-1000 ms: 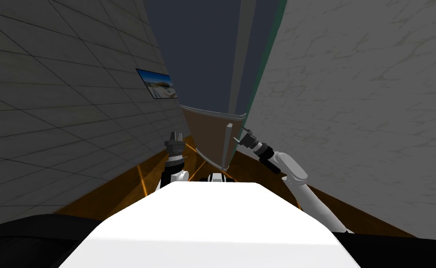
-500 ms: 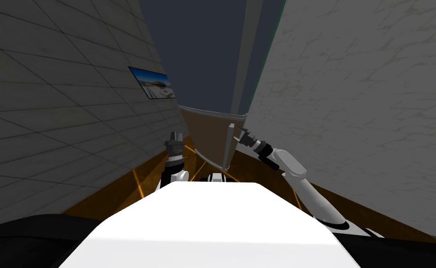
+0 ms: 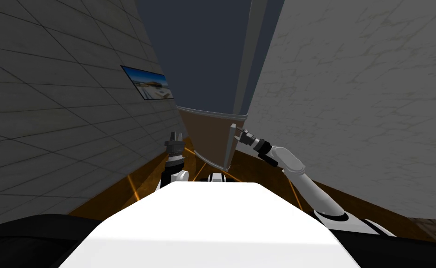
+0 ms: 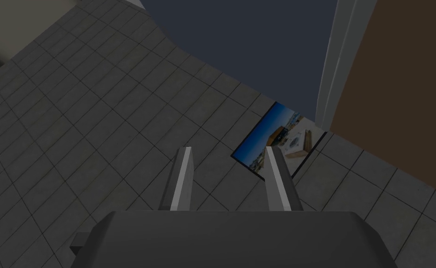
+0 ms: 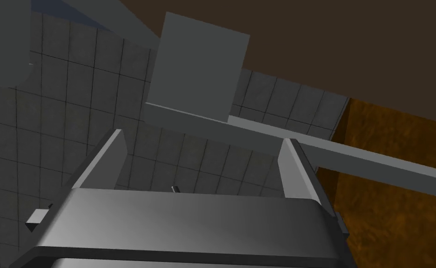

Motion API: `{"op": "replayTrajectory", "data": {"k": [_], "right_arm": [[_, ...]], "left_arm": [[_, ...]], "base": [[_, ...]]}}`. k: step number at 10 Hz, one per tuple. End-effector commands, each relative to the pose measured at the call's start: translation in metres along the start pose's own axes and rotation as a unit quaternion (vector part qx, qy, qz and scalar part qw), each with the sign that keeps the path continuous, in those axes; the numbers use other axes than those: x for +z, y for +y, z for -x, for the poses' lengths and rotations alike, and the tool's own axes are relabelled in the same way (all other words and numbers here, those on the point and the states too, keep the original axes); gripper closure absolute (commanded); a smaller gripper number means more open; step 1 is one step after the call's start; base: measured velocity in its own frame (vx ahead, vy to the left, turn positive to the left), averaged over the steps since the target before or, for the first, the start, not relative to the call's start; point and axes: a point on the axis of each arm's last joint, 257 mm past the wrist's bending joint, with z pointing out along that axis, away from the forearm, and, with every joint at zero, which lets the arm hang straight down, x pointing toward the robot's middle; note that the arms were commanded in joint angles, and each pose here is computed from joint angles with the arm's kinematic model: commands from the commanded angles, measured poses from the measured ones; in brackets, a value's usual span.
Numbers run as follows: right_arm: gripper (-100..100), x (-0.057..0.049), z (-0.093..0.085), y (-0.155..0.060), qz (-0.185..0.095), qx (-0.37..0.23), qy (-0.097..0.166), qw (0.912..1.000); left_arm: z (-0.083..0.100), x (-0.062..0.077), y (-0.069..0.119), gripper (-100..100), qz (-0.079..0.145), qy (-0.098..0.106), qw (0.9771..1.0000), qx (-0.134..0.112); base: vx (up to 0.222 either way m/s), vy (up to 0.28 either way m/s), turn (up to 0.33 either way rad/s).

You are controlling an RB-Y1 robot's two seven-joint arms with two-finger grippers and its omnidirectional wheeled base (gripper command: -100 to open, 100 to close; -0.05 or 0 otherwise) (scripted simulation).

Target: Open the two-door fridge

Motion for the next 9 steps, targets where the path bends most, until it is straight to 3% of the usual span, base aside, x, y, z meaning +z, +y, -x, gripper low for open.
{"op": "replayTrajectory", "data": {"k": [1,7,8,9], "right_arm": [[-100,0.004,-0.011,0.004,0.021,-0.086,0.000,0.9961],[-100,0.008,-0.025,0.008,0.049,-0.203,-0.003,0.9780],[-100,0.008,-0.017,0.014,0.053,-0.187,-0.012,0.9808],[-100,0.005,-0.041,0.019,0.063,-0.193,0.007,0.9792]], "left_arm": [[0.000,0.000,0.000,0,0.000,0.000,1.0000,0.000],[0.000,0.000,0.000,0,0.000,0.000,1.0000,0.000],[0.000,0.000,0.000,0,0.000,0.000,1.0000,0.000],[0.000,0.000,0.000,0,0.000,0.000,1.0000,0.000]], "base": [[-0.002,0.097,-0.134],[0.003,0.065,-0.077],[-0.018,0.010,-0.037],[-0.092,-0.018,0.262]]}}
